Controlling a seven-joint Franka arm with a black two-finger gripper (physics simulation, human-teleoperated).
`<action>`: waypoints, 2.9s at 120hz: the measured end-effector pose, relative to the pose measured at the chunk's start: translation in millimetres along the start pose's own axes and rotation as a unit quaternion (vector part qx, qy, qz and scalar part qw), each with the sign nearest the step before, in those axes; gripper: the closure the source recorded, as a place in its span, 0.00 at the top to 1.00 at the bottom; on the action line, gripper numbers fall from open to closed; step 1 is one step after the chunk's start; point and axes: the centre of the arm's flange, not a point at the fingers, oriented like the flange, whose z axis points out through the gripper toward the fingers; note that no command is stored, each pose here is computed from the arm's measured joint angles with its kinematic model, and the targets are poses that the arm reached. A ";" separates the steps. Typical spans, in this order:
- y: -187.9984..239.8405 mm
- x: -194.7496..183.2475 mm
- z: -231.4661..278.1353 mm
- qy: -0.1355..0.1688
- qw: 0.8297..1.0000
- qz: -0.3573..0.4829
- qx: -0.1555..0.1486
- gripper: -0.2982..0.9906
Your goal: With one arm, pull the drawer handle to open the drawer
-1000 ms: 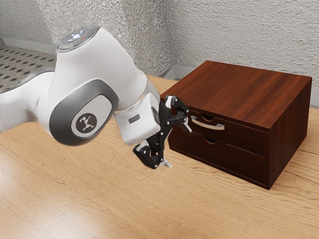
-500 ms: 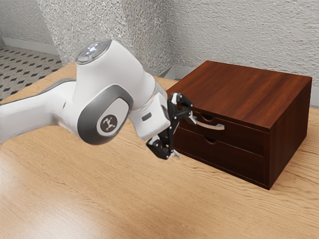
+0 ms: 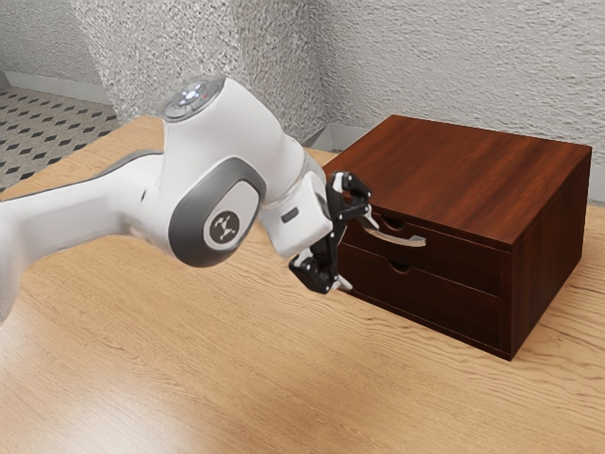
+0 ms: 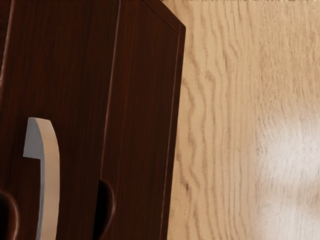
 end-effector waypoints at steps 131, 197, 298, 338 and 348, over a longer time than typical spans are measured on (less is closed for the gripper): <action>-18.8 -13.6 42.6 0.002 1.000 -0.007 -0.012 0.77; -19.9 -13.1 53.0 0.007 1.000 -0.011 -0.015 0.75; -2.1 -10.9 39.3 -0.001 0.999 -0.027 -0.019 0.54; 13.7 -13.4 20.7 -0.009 0.999 -0.040 -0.007 0.16; 15.2 -13.6 19.2 -0.010 0.999 -0.043 -0.007 0.18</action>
